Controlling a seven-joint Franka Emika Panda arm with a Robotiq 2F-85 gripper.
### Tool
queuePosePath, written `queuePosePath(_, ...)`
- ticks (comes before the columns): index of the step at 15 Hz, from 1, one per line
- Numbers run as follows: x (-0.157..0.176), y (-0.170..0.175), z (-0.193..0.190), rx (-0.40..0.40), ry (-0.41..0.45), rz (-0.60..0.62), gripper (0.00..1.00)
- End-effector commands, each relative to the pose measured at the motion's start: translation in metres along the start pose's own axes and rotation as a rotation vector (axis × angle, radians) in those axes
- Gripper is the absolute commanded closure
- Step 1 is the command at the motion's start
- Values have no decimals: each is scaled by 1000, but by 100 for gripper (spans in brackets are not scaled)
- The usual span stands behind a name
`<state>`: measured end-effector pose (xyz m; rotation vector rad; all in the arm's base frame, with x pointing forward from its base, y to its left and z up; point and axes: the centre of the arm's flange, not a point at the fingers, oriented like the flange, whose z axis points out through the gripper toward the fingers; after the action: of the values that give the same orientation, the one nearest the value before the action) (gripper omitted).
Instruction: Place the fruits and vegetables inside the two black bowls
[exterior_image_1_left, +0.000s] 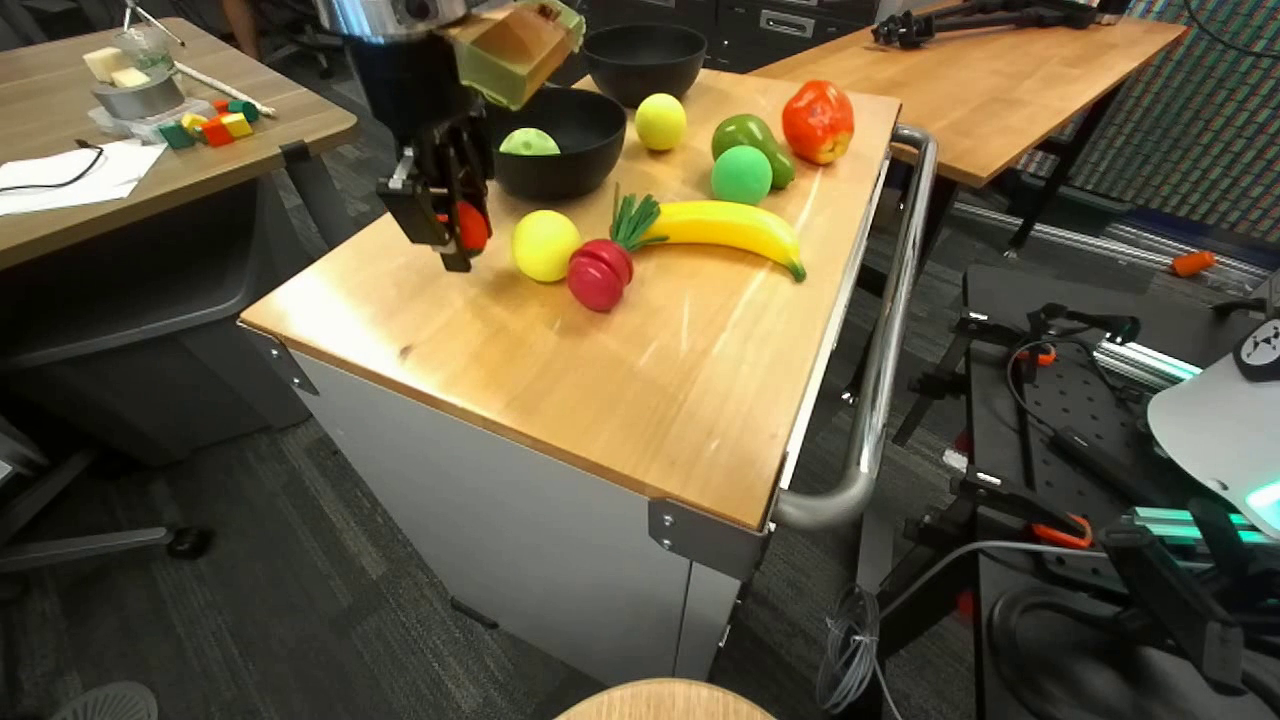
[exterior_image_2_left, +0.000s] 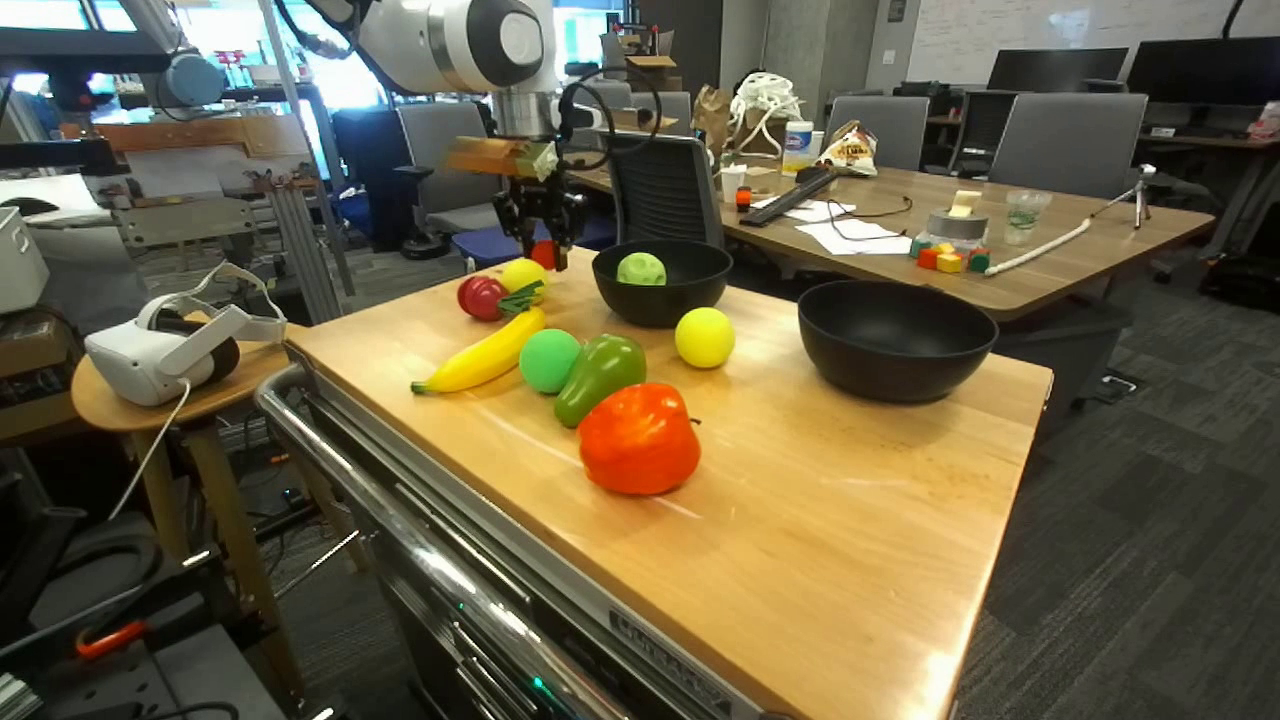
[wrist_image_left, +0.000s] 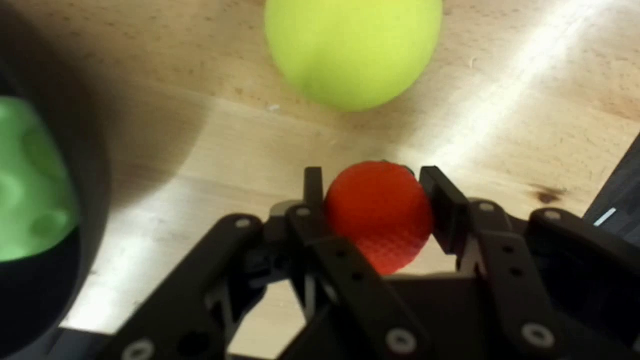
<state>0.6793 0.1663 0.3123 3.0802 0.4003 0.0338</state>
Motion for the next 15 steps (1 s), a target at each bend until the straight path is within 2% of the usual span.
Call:
queuePosePath(1, -8, 34, -81, -95, 98, -2, 75)
queuePosePath(3, -11, 62, -106, -170, 131, 20, 75)
queuePosePath(5, -17, 89, -107, -211, 133, 66, 75)
queuePosePath(8, -25, 116, -80, -229, 100, 140, 75)
queuePosePath(11, -32, 129, -55, -222, 58, 187, 75)
queuePosePath(13, -36, 134, -43, -246, 49, 211, 75)
queuePosePath(14, -38, 136, -40, -255, 51, 222, 63)
queuePosePath(15, -39, 137, -40, -259, 54, 229, 25)
